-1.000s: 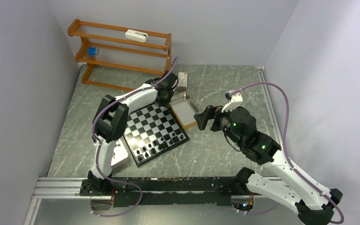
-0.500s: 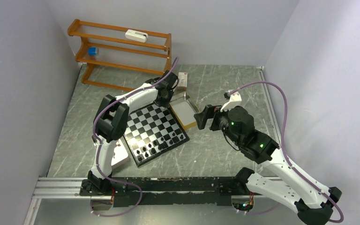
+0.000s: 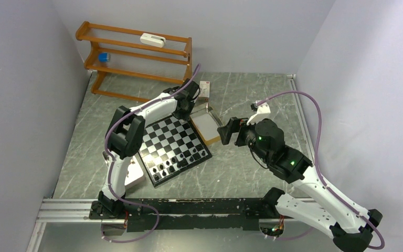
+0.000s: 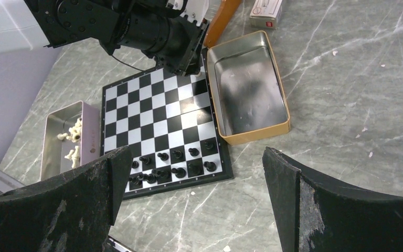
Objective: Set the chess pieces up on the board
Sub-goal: Place the chess piece on the chessboard.
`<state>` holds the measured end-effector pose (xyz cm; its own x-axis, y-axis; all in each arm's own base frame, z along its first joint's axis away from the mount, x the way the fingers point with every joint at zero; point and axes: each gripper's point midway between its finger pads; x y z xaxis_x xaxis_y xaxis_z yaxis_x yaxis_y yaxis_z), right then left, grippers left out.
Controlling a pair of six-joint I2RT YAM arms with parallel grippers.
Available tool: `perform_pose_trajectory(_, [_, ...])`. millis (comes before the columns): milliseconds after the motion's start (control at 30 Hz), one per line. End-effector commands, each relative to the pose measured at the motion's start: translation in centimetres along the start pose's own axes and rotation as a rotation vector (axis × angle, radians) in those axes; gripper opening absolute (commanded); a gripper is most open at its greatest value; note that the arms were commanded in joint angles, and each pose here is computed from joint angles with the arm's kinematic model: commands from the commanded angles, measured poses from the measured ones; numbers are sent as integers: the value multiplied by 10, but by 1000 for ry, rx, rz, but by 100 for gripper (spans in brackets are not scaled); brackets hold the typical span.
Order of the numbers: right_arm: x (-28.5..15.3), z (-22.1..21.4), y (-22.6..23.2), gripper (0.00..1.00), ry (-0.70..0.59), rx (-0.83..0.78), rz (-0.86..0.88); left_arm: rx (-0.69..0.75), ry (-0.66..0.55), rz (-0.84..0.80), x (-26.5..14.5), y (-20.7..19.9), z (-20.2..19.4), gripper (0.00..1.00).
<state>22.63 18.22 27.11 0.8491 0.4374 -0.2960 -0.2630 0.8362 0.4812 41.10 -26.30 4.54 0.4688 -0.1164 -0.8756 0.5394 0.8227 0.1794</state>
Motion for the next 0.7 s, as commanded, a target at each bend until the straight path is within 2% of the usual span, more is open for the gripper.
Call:
perform_pose_trajectory(0, [3,4,1,100,-24,-1,-4,14,-2,-4,-4,-1,4,28])
perform_pose_trajectory(333, [6,4,3,100,-17,-10,0,-4,-51,0,-29,4,18,34])
perform_pose_trajectory(533, [7,6,7,100,-18,-15,11,-70,-165,12,-81,14,33,36])
perform_pose_trajectory(567, [8,5,8,100,-15,-13,18,-86,-185,22,-91,17,33,38])
perform_pose_trajectory(600, [8,4,9,100,-15,-11,21,-107,-203,33,-100,20,33,50])
perform_pose_trajectory(667, [9,2,9,100,-10,-8,27,-146,-232,59,-119,28,28,58])
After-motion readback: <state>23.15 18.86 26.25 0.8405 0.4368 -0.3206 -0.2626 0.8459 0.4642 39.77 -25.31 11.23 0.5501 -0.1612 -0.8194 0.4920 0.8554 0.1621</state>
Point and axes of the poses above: each gripper's point midway between its finger pads, its own x axis out along the fingers, its own y axis along the line the jaws close on, z = x × y, and after that the axes turned 10 degrees about x, right-handed
